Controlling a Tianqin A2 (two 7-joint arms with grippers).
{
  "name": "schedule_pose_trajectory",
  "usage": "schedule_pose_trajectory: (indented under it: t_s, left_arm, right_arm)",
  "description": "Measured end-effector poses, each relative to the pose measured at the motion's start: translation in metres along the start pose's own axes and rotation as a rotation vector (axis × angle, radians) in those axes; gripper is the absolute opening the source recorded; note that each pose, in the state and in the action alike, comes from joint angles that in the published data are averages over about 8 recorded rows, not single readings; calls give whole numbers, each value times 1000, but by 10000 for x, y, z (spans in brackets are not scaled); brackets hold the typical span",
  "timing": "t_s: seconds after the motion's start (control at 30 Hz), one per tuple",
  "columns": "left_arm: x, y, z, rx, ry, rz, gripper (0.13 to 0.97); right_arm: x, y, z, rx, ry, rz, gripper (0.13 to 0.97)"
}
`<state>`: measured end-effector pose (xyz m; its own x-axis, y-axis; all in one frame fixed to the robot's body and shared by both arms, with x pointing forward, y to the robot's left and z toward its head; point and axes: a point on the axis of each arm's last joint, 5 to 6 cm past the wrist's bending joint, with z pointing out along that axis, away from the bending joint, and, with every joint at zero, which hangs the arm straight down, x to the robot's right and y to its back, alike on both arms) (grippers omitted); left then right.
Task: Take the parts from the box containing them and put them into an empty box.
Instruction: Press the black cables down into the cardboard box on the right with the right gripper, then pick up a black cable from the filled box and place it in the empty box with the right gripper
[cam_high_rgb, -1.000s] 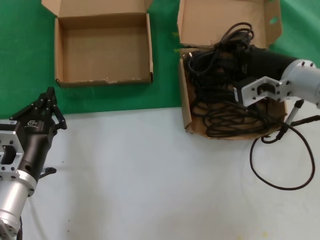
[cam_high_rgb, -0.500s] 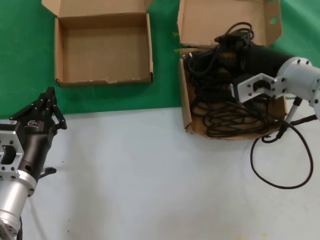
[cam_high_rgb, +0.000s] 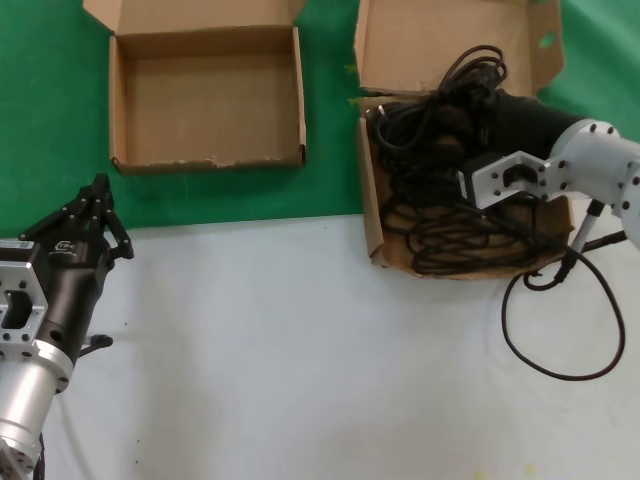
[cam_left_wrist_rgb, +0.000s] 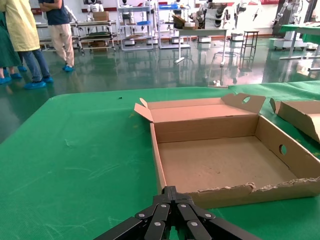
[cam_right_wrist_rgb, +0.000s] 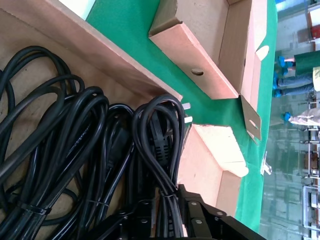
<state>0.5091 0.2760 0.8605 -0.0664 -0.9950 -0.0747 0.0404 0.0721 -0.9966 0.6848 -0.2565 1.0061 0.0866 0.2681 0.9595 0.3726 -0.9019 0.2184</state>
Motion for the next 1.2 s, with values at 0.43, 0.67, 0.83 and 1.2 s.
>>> schedule_pose_trajectory:
  t_s: [0.43,0.67,0.83,1.2]
  left_arm:
    - [0,0,0,0,0,0,145]
    - [0,0,0,0,0,0,145]
    - [0,0,0,0,0,0,145]
    - [0,0,0,0,0,0,145]
  right_arm:
    - [48,-11,-63,2,31,18,173]
    - [256,-41,-275,3,85,41,164]
    - [487,-110,-425,13,142,49,156]
    - [967,-456,-284,84,255,41,155]
